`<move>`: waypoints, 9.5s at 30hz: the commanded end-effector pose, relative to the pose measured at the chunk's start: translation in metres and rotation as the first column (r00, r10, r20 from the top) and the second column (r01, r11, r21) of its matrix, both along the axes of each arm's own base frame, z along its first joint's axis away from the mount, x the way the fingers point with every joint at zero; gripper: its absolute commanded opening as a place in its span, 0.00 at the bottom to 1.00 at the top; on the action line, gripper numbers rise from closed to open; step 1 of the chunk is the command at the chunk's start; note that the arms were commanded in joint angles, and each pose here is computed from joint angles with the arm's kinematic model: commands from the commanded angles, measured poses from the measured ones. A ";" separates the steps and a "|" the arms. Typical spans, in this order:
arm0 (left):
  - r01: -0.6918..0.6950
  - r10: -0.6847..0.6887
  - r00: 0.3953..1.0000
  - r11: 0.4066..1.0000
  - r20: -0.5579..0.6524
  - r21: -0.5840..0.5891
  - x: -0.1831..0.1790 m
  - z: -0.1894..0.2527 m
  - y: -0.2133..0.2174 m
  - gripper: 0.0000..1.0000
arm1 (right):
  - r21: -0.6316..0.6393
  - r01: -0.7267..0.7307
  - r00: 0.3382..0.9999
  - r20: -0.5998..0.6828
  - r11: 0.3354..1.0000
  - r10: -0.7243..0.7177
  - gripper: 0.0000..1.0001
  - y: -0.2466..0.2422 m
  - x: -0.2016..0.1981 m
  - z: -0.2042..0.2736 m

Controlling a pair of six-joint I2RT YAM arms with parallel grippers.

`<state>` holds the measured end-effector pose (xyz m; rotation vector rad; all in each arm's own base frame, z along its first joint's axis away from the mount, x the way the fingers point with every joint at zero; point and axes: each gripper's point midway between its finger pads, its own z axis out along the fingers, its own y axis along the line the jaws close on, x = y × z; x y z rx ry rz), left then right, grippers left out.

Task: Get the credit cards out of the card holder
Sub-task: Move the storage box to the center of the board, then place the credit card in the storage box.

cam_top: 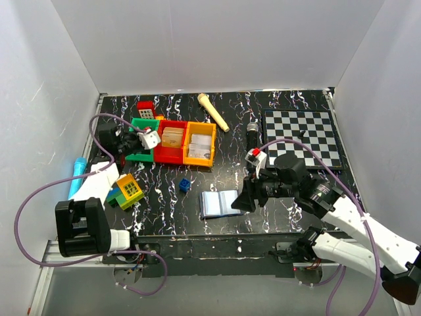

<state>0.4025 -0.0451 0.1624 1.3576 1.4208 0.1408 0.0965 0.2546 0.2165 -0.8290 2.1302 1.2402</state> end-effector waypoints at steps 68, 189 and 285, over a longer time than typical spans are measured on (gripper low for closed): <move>-0.615 0.191 0.766 0.497 -0.614 -0.613 -0.088 0.085 -0.077 0.00 | -0.637 0.531 0.750 0.047 0.558 -0.660 0.23 0.008 0.283 -0.138; 0.416 -0.399 0.711 0.903 -0.579 -0.110 -0.033 -0.100 -0.125 0.00 | -0.230 0.415 0.907 0.026 0.880 -0.420 0.51 -0.025 0.073 -0.045; 0.250 -0.142 0.903 0.941 -0.405 0.228 0.064 -0.083 -0.109 0.22 | -0.272 0.421 0.902 0.028 0.865 -0.430 0.51 -0.028 0.076 -0.058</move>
